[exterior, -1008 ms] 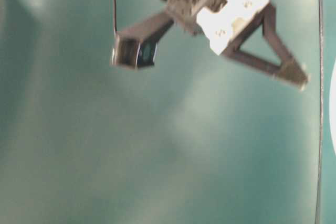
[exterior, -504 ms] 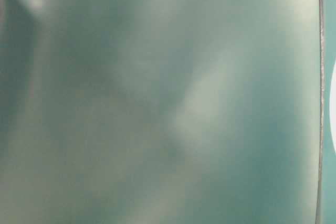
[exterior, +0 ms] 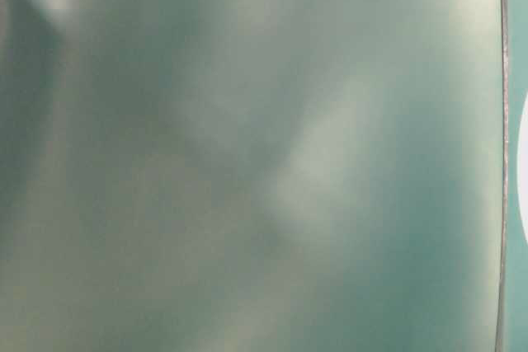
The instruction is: Scoop the yellow hexagonal prism block from the bowl with a spoon using the right arm.
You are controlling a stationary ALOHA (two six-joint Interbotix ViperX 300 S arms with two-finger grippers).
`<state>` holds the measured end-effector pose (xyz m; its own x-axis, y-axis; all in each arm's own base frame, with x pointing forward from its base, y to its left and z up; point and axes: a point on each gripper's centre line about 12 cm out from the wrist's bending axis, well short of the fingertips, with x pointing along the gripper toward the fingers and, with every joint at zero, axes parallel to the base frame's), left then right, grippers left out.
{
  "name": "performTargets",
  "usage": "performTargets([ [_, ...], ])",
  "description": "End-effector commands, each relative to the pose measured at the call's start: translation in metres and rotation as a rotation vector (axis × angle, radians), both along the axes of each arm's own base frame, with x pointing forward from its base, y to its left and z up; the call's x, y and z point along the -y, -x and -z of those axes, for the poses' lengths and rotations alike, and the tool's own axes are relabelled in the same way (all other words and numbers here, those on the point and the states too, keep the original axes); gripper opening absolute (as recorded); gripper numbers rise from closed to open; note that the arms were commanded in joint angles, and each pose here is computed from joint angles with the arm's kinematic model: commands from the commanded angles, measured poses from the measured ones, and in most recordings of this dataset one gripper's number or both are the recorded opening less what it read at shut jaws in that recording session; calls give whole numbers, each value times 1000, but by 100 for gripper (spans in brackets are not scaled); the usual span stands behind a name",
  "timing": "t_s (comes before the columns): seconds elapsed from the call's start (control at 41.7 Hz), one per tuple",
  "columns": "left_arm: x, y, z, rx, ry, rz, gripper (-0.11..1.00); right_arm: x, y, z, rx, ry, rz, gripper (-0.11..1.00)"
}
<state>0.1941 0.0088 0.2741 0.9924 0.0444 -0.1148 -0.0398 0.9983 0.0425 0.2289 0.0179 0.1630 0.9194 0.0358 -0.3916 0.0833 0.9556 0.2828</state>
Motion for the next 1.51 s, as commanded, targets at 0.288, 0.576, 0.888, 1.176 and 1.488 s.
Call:
performTargets([
  [0.288,0,-3,-3,-12,-1,-2,0,-16,7,29,119,58,-65,53],
  [0.576,0,-3,-2,-12,-1,-2,0,-26,8,53,167,115,-99,53],
  [0.888,0,-3,-1,-20,-2,-1,0,-35,6,74,167,171,-90,52],
  [1.176,-1,-4,0,-25,-2,-1,0,-46,9,83,164,210,-92,52],
  [1.488,-1,-4,0,-25,0,-1,0,-47,11,90,107,236,-111,52],
])
